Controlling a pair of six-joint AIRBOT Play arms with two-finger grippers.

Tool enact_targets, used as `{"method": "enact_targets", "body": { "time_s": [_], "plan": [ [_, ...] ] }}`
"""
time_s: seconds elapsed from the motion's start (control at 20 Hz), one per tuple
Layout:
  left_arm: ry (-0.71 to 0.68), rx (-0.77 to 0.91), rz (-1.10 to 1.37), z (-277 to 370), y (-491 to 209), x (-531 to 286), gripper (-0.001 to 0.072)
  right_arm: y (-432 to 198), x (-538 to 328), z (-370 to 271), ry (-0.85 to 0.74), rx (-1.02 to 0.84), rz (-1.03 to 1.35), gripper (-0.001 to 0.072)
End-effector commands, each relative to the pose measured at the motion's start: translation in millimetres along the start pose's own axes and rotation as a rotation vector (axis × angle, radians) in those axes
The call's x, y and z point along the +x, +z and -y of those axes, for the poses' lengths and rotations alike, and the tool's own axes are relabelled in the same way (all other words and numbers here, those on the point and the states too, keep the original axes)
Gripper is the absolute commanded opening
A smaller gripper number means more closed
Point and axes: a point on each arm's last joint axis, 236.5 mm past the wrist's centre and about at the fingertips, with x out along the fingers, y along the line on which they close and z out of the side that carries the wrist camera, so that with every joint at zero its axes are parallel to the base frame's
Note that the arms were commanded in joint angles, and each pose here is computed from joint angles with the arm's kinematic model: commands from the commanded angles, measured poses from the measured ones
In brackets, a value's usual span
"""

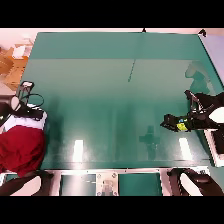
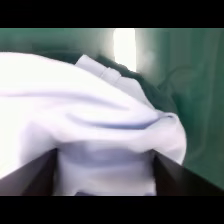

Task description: Fold the shirts.

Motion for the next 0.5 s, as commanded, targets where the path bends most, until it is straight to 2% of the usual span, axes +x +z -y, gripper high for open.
{"method": "enact_targets", "body": {
  "time_s": [0.0, 0.05, 0.15, 0.3, 0.45],
  "plan": [
    [0.048, 0.076, -0.123, -12.4, -20.9, 36.2, 0.0101, -0.2, 0.0, -0.2, 0.000, 0.000, 0.000, 0.0015],
    [0.048, 0.079, -0.129, -13.0, -20.9, 36.0, 0.0021, -0.3, 0.1, -0.2, 0.000, 0.000, -0.001, 0.0015],
    [0.053, 0.060, -0.101, -16.4, -2.2, 23.6, 0.0021, -0.2, 0.1, -0.1, 0.000, 0.000, 0.000, 0.0015],
    [0.002, 0.046, 0.056, -1.7, 69.5, -40.9, 0.0020, -0.2, 0.1, -0.2, 0.000, 0.000, 0.000, 0.0015],
    [-0.151, 0.143, 0.300, 68.6, 136.6, -156.3, 0.0020, -0.2, 0.1, -0.1, 0.000, 0.000, -0.001, 0.0015]
  ]
}}
